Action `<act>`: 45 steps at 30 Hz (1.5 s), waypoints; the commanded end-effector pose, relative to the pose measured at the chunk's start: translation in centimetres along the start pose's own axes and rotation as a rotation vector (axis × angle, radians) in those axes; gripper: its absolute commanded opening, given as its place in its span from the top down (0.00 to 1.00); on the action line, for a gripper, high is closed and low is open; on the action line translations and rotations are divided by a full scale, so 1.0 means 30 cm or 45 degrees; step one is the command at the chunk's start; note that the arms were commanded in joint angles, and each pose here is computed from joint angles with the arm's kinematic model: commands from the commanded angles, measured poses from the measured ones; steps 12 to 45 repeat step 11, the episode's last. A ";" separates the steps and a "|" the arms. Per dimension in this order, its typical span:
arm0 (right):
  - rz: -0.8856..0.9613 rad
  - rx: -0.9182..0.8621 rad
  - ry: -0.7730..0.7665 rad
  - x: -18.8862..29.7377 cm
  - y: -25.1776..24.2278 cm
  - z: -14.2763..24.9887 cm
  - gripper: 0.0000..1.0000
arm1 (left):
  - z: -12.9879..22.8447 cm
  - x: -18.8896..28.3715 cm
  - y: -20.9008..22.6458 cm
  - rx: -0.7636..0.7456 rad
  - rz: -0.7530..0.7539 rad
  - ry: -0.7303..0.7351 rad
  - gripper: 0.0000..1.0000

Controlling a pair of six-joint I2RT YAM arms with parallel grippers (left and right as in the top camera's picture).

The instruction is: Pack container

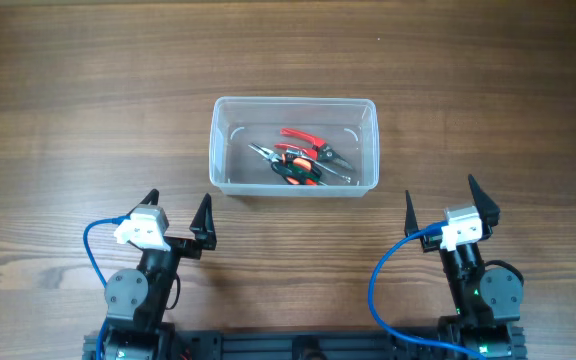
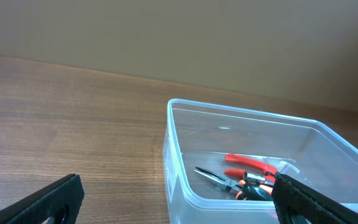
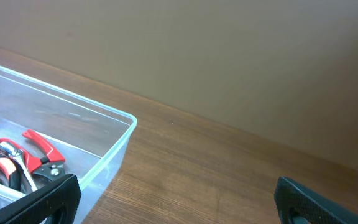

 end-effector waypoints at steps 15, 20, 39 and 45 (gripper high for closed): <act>0.021 0.000 -0.016 0.002 -0.004 -0.007 0.00 | 0.006 0.001 -0.006 0.016 0.026 0.006 0.00; 0.021 0.000 -0.016 0.002 -0.004 -0.007 0.00 | 0.006 0.001 -0.006 0.016 0.026 0.006 0.00; 0.021 0.000 -0.016 0.002 -0.004 -0.007 0.00 | 0.006 0.001 -0.006 0.016 0.026 0.006 0.00; 0.021 0.000 -0.016 0.002 -0.004 -0.007 0.00 | 0.006 0.001 -0.006 0.016 0.026 0.006 0.00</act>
Point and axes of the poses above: each gripper's point midway between its finger pads, its own x axis back along the fingers, its own y axis along the line the jaws close on, z = x × y, the point moved 8 cm from there along x, back along the fingers, and after that the axes turned 2 degrees about x, right-handed, at the moved point
